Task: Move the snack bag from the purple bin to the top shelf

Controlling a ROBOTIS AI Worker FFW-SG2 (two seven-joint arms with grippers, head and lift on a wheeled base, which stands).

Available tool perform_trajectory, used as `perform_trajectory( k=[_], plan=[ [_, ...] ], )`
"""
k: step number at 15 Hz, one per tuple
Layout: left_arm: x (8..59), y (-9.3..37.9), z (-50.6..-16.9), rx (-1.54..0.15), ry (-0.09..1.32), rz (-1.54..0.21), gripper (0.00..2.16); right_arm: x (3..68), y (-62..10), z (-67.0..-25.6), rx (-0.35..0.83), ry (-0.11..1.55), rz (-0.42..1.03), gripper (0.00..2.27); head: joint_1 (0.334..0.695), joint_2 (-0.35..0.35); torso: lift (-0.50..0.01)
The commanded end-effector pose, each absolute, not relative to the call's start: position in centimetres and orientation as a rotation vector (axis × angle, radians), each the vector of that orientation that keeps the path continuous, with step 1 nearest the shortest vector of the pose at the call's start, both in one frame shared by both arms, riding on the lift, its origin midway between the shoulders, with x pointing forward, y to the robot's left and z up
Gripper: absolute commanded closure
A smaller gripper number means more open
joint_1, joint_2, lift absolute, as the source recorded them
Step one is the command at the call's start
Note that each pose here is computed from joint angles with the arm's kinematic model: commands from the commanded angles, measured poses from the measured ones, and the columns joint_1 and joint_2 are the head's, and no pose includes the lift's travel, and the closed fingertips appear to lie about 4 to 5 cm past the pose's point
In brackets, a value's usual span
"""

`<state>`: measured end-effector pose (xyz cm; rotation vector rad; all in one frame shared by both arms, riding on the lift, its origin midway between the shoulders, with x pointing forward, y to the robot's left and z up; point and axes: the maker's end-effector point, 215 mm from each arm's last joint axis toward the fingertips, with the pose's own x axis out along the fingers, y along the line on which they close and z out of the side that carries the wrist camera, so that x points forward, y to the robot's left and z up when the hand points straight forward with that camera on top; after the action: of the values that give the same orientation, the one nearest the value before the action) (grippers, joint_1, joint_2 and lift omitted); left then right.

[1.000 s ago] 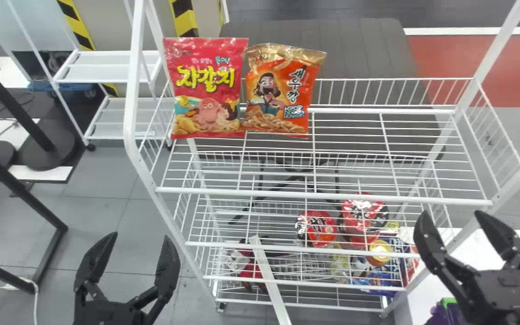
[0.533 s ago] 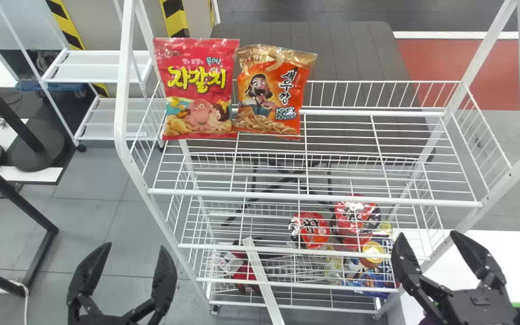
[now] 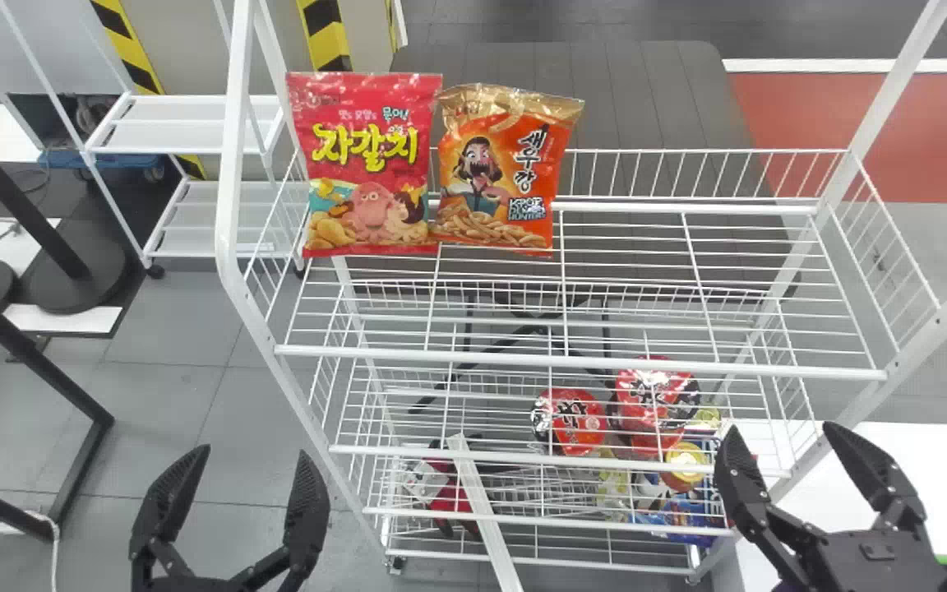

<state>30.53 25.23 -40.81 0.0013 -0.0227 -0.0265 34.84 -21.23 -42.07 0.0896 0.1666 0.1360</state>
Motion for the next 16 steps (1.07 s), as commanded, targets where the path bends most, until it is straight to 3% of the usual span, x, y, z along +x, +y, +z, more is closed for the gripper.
perform_trajectory(
  k=[1, 16],
  plan=[
    [30.5, 25.3, -40.7, 0.002, -0.025, -0.024, 0.15, 35.0, -21.2, -42.0, 0.09, 0.163, 0.137, 0.17, 0.695, 0.071, 0.0],
    [29.9, 25.1, -40.4, 0.02, -0.017, 0.002, 0.14, 35.3, -20.7, -43.7, 0.067, 0.203, 0.157, 0.17, 0.695, 0.079, 0.0]
  ],
)
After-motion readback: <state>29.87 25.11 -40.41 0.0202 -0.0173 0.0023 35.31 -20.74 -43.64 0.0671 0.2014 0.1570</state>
